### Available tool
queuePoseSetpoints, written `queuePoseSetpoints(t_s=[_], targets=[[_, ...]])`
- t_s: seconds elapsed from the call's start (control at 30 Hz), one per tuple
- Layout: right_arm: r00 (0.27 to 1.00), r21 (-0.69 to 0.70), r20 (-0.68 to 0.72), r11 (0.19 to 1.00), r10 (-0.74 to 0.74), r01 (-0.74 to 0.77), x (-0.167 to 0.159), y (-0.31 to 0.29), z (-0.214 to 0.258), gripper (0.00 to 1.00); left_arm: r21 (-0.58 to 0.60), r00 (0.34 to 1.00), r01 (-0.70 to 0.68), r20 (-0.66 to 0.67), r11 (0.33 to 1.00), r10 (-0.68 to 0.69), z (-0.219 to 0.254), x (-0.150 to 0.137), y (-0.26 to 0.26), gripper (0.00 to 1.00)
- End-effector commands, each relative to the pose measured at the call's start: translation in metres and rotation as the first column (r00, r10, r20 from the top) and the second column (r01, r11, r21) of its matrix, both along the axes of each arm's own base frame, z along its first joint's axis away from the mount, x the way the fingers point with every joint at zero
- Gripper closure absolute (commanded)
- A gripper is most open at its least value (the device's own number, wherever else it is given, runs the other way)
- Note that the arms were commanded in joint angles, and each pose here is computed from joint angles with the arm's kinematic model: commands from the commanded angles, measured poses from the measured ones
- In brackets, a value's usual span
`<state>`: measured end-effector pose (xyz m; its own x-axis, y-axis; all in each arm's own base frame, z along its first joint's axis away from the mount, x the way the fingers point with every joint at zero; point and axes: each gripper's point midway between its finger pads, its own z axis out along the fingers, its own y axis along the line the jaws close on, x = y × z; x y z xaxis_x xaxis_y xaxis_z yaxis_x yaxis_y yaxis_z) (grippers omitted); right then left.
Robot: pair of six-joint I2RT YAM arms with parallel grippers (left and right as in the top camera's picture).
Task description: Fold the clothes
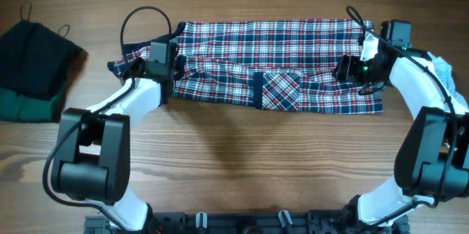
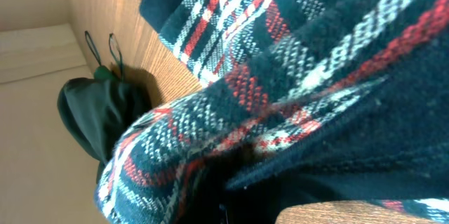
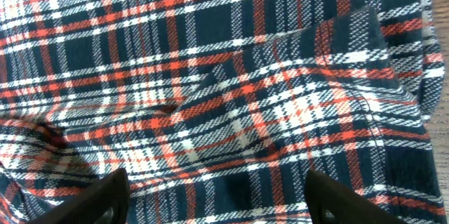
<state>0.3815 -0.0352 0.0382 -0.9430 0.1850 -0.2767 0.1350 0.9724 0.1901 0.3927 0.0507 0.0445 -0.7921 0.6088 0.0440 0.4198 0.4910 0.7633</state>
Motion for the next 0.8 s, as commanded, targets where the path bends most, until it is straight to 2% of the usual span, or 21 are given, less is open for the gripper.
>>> queuePoseSetpoints(t_s=[0.0, 0.13, 0.33, 0.53, 0.6, 0.63, 0.7, 0.77], targets=[[1.0, 0.009, 0.023, 1.0, 0.022, -0.022, 0.003, 0.005, 0.007, 0.2, 0.025, 0.994, -0.014, 0.113, 1.0, 0.012, 0.033, 0.013, 0.005, 0.96], [1.0, 0.009, 0.023, 1.0, 0.022, -0.022, 0.003, 0.005, 0.007, 0.2, -0.008, 0.972, -0.009, 0.233, 1.0, 0.01, 0.049, 0.032, 0.001, 0.96], [0.999, 0.008, 0.023, 1.0, 0.021, -0.022, 0.003, 0.005, 0.007, 0.2, -0.114, 0.955, 0.027, 0.295, 0.993, 0.008, 0.049, 0.047, 0.004, 0.95], [0.999, 0.003, 0.024, 1.0, 0.023, -0.023, 0.003, 0.004, 0.007, 0.2, -0.243, 0.946, 0.107, 0.322, 0.964, -0.024, 0.043, 0.06, -0.001, 0.73], [0.999, -0.005, 0.023, 1.0, 0.022, -0.022, 0.003, 0.002, 0.007, 0.2, -0.292, 0.929, 0.103, 0.37, 0.951, 0.013, 0.046, 0.065, -0.004, 0.66], [1.0, -0.02, 0.02, 1.0, 0.016, -0.016, 0.003, 0.0, 0.006, 0.2, -0.332, 0.899, 0.086, 0.431, 0.939, 0.07, 0.054, 0.071, -0.002, 0.6], [1.0, -0.026, 0.019, 1.0, 0.015, -0.014, 0.003, -0.001, 0.006, 0.2, -0.394, 0.83, 0.076, 0.534, 0.916, 0.16, 0.071, 0.083, 0.003, 0.58], [1.0, -0.026, 0.021, 1.0, 0.015, -0.014, 0.003, -0.001, 0.006, 0.2, -0.404, 0.799, 0.09, 0.574, 0.91, 0.176, 0.087, 0.093, 0.002, 0.56]])
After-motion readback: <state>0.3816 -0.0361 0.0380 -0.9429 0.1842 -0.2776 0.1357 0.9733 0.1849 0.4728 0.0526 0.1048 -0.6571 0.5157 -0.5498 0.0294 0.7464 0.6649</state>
